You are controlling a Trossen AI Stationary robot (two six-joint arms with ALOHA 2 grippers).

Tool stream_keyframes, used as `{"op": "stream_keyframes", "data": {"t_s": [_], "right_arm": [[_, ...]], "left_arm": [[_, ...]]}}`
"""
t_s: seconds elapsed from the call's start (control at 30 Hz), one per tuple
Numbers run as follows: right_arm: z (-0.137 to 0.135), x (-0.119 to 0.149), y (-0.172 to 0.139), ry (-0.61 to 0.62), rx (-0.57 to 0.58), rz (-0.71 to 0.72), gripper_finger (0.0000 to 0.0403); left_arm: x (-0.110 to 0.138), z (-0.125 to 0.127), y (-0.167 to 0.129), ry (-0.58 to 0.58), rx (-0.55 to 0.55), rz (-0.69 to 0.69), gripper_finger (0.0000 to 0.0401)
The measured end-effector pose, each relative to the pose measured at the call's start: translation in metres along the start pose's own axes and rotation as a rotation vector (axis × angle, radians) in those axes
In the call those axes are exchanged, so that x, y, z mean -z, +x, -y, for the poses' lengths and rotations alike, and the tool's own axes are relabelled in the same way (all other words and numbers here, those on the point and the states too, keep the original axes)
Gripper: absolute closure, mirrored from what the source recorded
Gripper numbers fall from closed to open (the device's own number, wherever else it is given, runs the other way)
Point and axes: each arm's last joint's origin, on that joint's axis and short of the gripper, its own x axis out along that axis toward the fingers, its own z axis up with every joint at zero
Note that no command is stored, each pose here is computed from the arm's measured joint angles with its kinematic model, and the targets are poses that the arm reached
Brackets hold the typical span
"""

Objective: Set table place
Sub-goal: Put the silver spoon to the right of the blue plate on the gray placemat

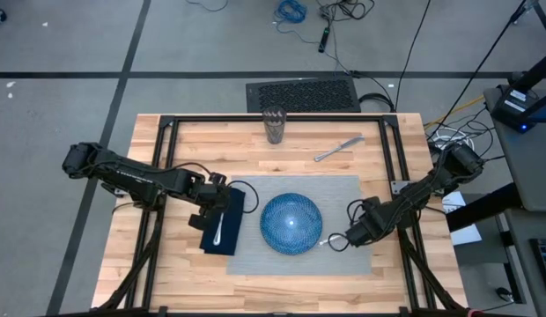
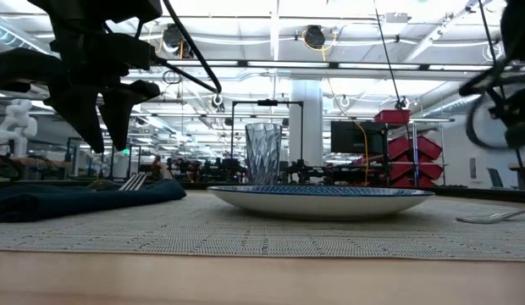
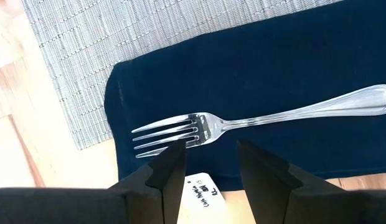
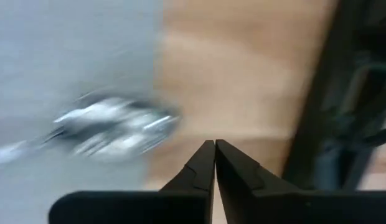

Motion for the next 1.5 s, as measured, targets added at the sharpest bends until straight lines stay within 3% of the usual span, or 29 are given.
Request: {"op": "stream_keyframes", "data": {"t_s": [0.2,0.7,1.5], "right_arm": [[-0.016,0.008,-0.015,-0.049,-0.149,-0.054,0.0403],[-0.016,0.002,-0.005,-0.072,-0.139,-0.094,0.0403],[-0.023,-0.071,0.005,-0.084,-0.126,0.005,0.0403]], "left_arm": [[0.0,0.0,0.0,-0.003,0.0,0.001,0.0271],[0.0,0.0,0.0,-0.006,0.0,0.0,0.0271],[0.0,0.0,0.0,-0.006,0.0,0.0,0.0271]]}}
